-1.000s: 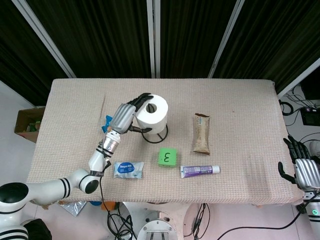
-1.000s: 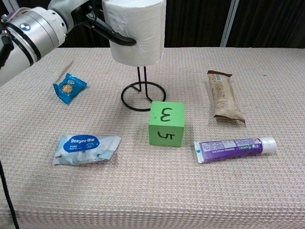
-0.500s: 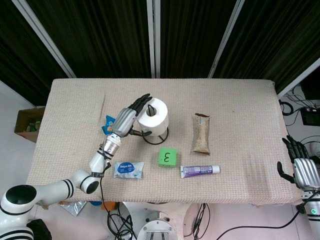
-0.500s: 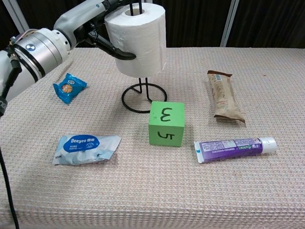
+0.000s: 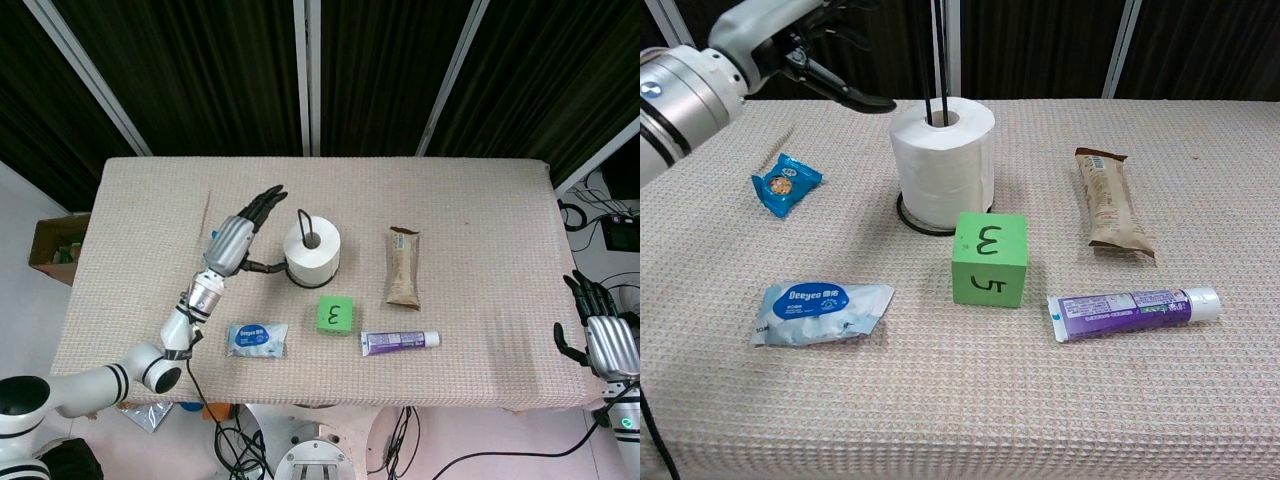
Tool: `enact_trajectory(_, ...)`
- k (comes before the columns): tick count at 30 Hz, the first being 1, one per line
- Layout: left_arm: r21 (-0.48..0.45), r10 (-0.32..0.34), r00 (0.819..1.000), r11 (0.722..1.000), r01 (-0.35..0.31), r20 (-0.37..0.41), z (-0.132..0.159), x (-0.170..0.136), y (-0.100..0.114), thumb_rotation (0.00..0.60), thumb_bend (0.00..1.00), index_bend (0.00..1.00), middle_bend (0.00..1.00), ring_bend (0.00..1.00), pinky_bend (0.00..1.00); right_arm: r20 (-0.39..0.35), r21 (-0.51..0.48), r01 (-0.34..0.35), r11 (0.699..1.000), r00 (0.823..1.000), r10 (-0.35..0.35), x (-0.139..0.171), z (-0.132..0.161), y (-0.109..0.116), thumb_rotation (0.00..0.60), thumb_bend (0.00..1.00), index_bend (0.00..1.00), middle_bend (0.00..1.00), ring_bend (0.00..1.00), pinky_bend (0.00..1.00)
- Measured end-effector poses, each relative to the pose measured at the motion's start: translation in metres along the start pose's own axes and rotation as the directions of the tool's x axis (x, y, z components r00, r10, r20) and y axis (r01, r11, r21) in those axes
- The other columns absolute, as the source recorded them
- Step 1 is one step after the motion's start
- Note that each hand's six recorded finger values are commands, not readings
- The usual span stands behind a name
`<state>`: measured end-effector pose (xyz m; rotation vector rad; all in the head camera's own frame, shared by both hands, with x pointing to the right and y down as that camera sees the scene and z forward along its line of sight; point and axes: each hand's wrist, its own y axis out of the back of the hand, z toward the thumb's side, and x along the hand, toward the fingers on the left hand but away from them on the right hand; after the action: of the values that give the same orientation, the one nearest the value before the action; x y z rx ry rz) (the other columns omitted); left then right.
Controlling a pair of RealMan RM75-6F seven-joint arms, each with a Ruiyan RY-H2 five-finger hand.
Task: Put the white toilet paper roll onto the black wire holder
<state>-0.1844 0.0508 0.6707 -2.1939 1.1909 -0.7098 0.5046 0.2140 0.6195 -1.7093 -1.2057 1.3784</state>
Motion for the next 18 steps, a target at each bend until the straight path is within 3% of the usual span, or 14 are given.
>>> enact_trajectory(2,0.030,0.006,1.000,1.000,-0.005,-0.018,-0.009,-0.012,0.015,0.590,0.06,0.00,0.00,0.06,0.23,0.000,0.002,0.005,1.000,1.000,-0.005,0.001,0.000,0.002,0.600,0.48,0.00,0.00,0.00,0.00)
enact_trajectory(5,0.110,0.010,0.998,0.994,-0.003,-0.059,-0.027,-0.040,0.043,0.489,0.06,0.01,0.00,0.06,0.24,-0.004,0.011,0.012,1.000,1.000,-0.012,0.003,0.000,0.004,0.600,0.48,0.00,0.00,0.00,0.00)
enact_trajectory(8,0.255,0.027,0.993,0.967,0.004,-0.116,-0.051,-0.086,0.079,0.440,0.06,0.07,0.05,0.06,0.25,-0.006,0.037,0.016,0.999,1.000,-0.016,0.006,0.000,0.005,0.600,0.47,0.00,0.00,0.00,0.00)
enact_trajectory(11,0.421,0.074,0.982,0.907,0.005,-0.173,-0.070,-0.142,0.106,0.441,0.06,0.09,0.06,0.06,0.25,0.004,0.075,0.013,0.997,1.000,-0.013,0.011,-0.001,0.004,0.600,0.44,0.00,0.00,0.00,0.00)
enact_trajectory(13,0.525,0.118,0.969,0.851,0.015,-0.218,-0.082,-0.187,0.119,0.411,0.06,0.09,0.06,0.06,0.25,0.018,0.114,0.008,0.993,1.000,-0.010,0.015,-0.002,0.004,0.600,0.43,0.00,0.00,0.00,0.00)
enact_trajectory(15,0.591,0.150,0.953,0.806,0.035,-0.262,-0.090,-0.228,0.127,0.308,0.06,0.09,0.06,0.06,0.24,0.033,0.156,0.005,0.988,0.999,-0.010,0.019,-0.003,0.004,0.600,0.43,0.00,0.00,0.00,0.00)
enact_trajectory(18,0.654,0.182,0.927,0.751,0.084,-0.328,-0.098,-0.288,0.136,0.221,0.06,0.09,0.06,0.06,0.24,0.060,0.231,-0.001,0.973,0.998,-0.013,0.025,-0.003,0.005,0.600,0.42,0.00,0.00,0.00,0.00)
